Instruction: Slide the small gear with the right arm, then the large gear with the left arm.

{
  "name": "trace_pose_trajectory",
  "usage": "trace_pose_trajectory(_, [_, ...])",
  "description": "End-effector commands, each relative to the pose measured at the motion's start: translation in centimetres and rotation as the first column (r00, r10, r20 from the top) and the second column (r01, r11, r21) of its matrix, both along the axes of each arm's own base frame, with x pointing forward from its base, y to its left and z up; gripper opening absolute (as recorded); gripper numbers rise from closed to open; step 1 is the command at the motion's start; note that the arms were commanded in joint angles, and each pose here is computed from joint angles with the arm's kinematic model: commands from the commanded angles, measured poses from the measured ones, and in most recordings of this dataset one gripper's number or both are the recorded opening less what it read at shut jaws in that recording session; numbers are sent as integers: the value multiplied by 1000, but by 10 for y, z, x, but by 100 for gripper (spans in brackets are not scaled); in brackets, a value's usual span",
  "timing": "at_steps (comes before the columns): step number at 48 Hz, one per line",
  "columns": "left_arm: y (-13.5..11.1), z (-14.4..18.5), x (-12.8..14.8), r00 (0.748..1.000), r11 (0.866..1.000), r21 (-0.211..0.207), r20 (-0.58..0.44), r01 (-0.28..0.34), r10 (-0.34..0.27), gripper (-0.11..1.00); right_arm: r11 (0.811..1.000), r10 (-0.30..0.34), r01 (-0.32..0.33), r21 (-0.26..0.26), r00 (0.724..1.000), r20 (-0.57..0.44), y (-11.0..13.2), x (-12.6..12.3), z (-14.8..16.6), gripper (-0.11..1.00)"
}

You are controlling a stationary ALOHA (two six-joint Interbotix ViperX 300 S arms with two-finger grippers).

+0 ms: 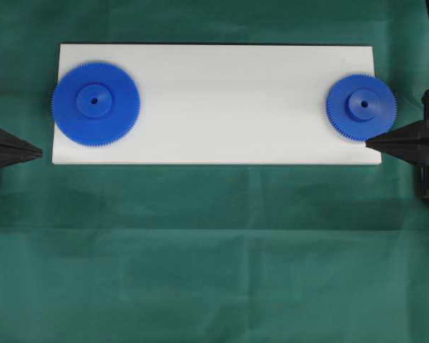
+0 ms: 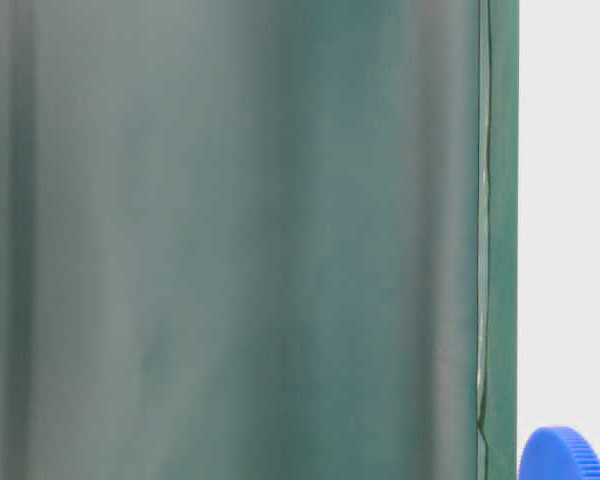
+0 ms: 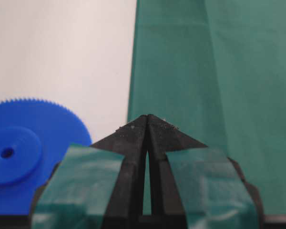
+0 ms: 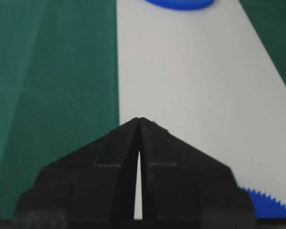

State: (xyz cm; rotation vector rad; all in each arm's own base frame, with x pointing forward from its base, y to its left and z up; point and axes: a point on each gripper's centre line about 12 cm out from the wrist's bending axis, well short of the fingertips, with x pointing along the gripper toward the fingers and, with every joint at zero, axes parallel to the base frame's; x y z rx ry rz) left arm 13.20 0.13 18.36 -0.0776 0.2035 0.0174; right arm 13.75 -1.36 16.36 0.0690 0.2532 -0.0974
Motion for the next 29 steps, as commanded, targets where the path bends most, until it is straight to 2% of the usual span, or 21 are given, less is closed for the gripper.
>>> trace_pose_trajectory(1, [0, 2, 0, 1000, 1000, -30, 9, -9, 9, 0, 1000, -2, 2, 25, 1000, 10, 1, 0, 1, 50])
trace_pose_trajectory(7, [0, 1, -1, 1000, 998, -65, 8, -16, 16, 0, 997, -22, 21, 70, 1000, 13, 0, 0, 2, 50])
trace_pose_trajectory(17, [0, 0, -3, 1000, 998, -63, 20, -15, 16, 0, 996, -49, 52, 73, 998, -38, -3, -4, -10, 50])
trace_pose_trajectory(29, [0, -12, -8, 999, 997, -74, 37, -17, 20, 0, 996, -41, 43, 75, 999, -29, -2, -4, -10, 50])
